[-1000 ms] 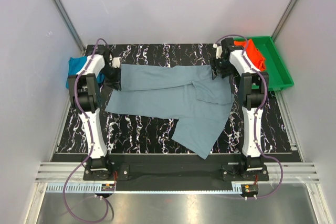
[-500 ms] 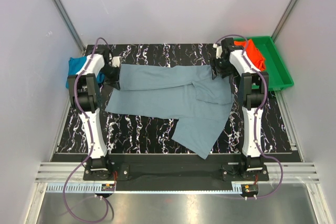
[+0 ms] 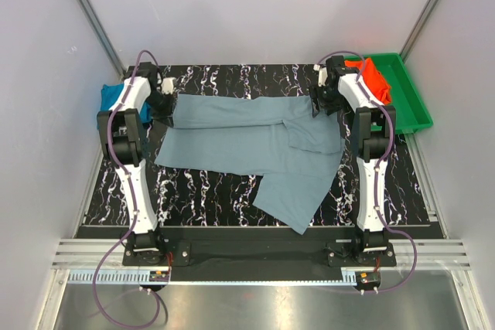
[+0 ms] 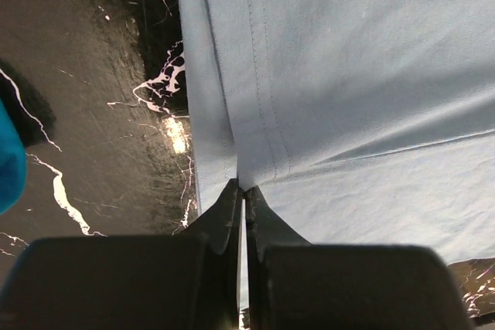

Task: Fold and stack the t-shirts
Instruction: Fold the tshirt

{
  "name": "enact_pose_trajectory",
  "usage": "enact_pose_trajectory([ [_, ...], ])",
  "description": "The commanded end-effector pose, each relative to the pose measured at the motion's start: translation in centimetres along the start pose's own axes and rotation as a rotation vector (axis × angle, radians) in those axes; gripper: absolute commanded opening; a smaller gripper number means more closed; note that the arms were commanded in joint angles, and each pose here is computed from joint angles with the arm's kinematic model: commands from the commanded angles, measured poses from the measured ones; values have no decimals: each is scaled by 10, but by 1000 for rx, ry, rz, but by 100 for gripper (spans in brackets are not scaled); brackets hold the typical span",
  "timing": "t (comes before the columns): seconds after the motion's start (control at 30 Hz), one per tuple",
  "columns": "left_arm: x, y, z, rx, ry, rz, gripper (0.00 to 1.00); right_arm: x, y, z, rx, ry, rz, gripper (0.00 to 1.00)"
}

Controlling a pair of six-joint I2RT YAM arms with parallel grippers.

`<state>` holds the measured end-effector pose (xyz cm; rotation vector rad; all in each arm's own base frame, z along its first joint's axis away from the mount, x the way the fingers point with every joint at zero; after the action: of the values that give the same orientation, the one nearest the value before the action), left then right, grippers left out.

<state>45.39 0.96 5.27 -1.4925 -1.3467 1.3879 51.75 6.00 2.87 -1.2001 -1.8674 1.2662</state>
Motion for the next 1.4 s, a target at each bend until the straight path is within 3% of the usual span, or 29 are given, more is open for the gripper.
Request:
enact_pose_trajectory([
  [0.0, 8, -32, -11, -72, 19, -41, 0, -3, -15, -7, -29, -21, 30, 68],
  [0.33, 15, -50, 2, -46, 17, -57, 0, -2, -22, -10, -45, -24, 30, 68],
  [0.8, 36, -15, 21, 68, -8, -87, 0, 11, -79, -30, -159, -2, 3, 68],
  [1.0, 38, -5, 20, 91, -19, -86, 0, 30, -100, -9, -135, 16, -58, 68],
  [1.37, 37, -9, 9, 53, -13, -89, 0, 79, -114, 75, 26, 89, -211, 69],
])
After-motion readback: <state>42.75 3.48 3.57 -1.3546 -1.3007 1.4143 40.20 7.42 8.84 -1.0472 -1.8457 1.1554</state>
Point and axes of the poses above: each gripper's point midway between its finger pads, its own y axis out along the fingers, its own x axis along the line the jaws close on, z = x × y, the point moved 1 cm from there along -y, back along the fingers, and after that the axes turned 13 degrees about -y, right-handed, at the moved point
